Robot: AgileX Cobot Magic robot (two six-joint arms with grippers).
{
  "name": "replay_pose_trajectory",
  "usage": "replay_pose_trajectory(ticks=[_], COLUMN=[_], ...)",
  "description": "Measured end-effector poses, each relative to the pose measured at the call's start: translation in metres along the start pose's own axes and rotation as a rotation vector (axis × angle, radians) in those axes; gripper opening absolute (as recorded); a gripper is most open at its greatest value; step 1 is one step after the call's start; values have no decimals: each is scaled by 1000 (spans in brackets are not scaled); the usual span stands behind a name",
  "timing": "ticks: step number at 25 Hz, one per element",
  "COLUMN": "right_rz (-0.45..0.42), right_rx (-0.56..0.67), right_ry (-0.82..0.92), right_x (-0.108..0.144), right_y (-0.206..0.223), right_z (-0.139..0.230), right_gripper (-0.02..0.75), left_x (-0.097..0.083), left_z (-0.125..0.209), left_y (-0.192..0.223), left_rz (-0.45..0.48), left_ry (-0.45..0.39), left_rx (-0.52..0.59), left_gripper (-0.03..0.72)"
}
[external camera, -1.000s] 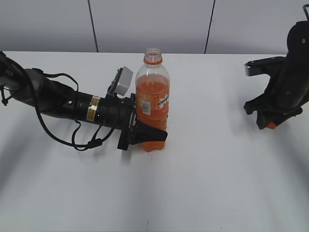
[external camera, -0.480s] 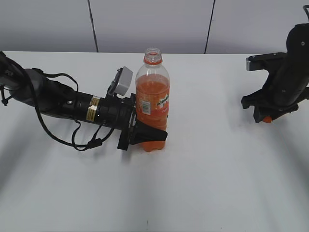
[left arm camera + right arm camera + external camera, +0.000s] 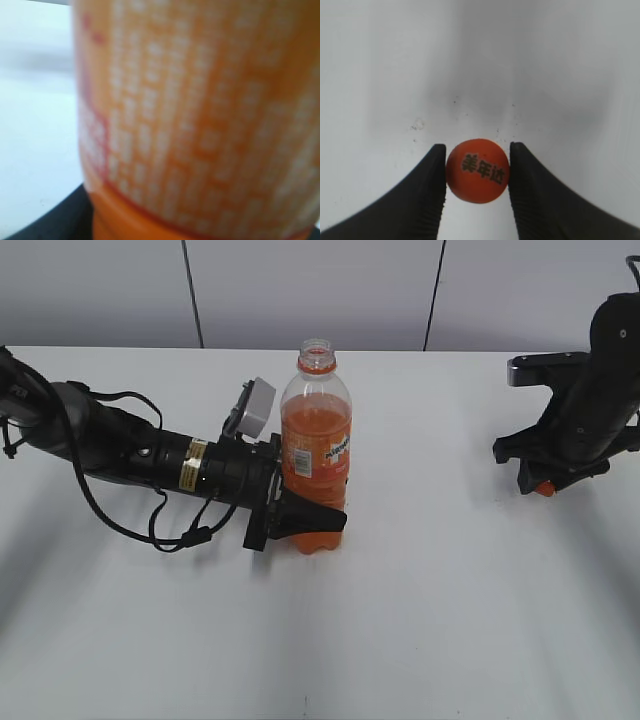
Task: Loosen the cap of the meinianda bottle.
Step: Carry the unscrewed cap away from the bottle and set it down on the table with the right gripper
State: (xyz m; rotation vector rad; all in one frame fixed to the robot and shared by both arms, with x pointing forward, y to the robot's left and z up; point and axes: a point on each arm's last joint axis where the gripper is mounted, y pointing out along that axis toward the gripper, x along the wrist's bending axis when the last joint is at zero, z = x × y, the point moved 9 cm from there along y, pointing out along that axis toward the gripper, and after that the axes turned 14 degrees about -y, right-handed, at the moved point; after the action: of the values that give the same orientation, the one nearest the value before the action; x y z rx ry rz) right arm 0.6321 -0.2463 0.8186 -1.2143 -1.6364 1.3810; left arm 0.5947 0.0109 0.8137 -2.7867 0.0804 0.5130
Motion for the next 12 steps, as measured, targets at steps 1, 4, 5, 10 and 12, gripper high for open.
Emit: replay_pose_trajectory(ticks=[1, 4, 5, 10, 12], right_rz=[-5, -16, -18, -25, -29], right_rx=[4, 16, 18, 23, 19], right_ry=[5, 15, 17, 26, 34], right_x=[1, 3, 3, 5, 6], right_y=[3, 9, 11, 14, 14], right_z=[1, 3, 3, 4, 3], right_gripper=[303, 303, 303, 303, 303], left_x=[0, 0, 0, 0, 0], left_z=[0, 0, 0, 0, 0], left_y=[0, 0, 0, 0, 0], left_rz=[0, 0, 0, 0, 0], left_ry=[0, 0, 0, 0, 0], left_rx=[0, 0, 0, 0, 0], left_gripper=[409, 409, 409, 409, 409])
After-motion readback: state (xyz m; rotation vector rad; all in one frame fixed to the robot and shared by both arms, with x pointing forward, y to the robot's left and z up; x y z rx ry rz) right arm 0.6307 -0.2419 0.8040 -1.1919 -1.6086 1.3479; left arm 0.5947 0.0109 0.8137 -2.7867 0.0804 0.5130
